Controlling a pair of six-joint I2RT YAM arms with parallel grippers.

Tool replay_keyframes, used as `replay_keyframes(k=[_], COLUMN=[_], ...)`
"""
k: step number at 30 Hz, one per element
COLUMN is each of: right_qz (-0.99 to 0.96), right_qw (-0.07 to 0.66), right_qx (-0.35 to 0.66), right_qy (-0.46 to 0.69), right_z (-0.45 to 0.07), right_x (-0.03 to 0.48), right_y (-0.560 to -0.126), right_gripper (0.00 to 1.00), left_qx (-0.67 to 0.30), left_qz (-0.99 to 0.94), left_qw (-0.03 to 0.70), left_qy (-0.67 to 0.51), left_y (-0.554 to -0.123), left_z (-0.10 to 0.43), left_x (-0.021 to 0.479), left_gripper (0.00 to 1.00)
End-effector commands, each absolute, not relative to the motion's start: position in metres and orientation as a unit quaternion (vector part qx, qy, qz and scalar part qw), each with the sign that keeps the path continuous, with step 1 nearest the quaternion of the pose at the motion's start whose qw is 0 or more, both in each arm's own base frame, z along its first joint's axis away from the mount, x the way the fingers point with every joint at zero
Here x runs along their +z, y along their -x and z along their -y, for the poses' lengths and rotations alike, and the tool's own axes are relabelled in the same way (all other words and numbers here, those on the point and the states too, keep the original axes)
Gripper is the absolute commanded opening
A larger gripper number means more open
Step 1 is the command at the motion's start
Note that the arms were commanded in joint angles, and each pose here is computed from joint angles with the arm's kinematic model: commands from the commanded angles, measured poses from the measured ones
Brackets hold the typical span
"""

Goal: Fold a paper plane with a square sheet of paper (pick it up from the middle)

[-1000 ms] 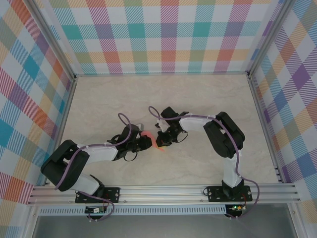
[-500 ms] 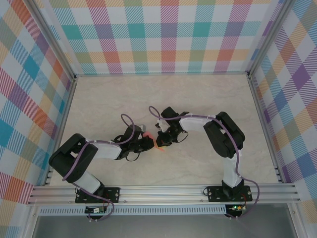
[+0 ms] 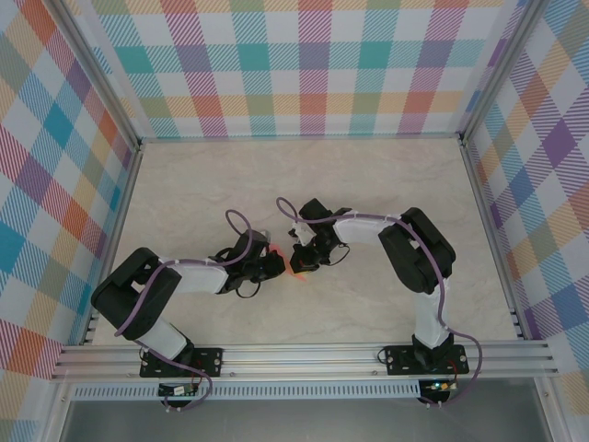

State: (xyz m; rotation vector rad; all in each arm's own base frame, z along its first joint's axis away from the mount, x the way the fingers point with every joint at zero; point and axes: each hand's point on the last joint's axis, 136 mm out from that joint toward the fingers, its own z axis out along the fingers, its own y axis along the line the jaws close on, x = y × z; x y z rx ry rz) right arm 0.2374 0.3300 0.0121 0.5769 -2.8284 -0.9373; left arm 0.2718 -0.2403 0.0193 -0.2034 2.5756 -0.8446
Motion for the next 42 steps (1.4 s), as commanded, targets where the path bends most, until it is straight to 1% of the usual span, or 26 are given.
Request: replay_keyframes(k=[1,17,24,26,29,34,37,42], right_qz=[0.963,0.966,0.966,0.966,0.966,0.966,0.966,0.967], right_qw=[0.109,0.12,0.121,0.121,0.121,0.123,0.125,0.127], right_qx=[-0.186,-0.166,-0.167,-0.167,-0.166,-0.165,-0.164,-0.161], right_qy=[-0.16,-0.155,-0.154,-0.155,-0.155,-0.154,-0.153,-0.15], right_z=[-0.276,-0.266,-0.267,-0.266,-0.266,-0.266,-0.266,-0.264], right_x=[-0.045,-0.056,-0.056,-0.056,-0.056,-0.057,-0.058,-0.059], right_y=[-0.214,-0.209,-0.209,-0.209,-0.208,-0.208,-0.208,-0.207], right_gripper=[0.0,0.0,0.0,0.0,0.0,0.0,0.0,0.0], left_qx=[-0.214,-0.194,-0.199,-0.212,-0.255,-0.29,-0.315,-0.352], left_qz=[-0.946,-0.937,-0.928,-0.925,-0.913,-0.897,-0.89,-0.888], left_qw=[0.213,0.229,0.246,0.252,0.272,0.306,0.304,0.276], left_qy=[0.115,0.179,0.197,0.19,0.167,0.134,0.126,0.106], left_y=[-0.274,-0.285,-0.298,-0.299,-0.3,-0.289,-0.283,-0.282], left_z=[0.196,0.139,0.124,0.128,0.143,0.167,0.183,0.225], left_x=[-0.004,-0.003,0.013,0.025,0.054,0.092,0.098,0.09], left_gripper=[0.09,0.09,0.09,0.09,0.09,0.1,0.1,0.1])
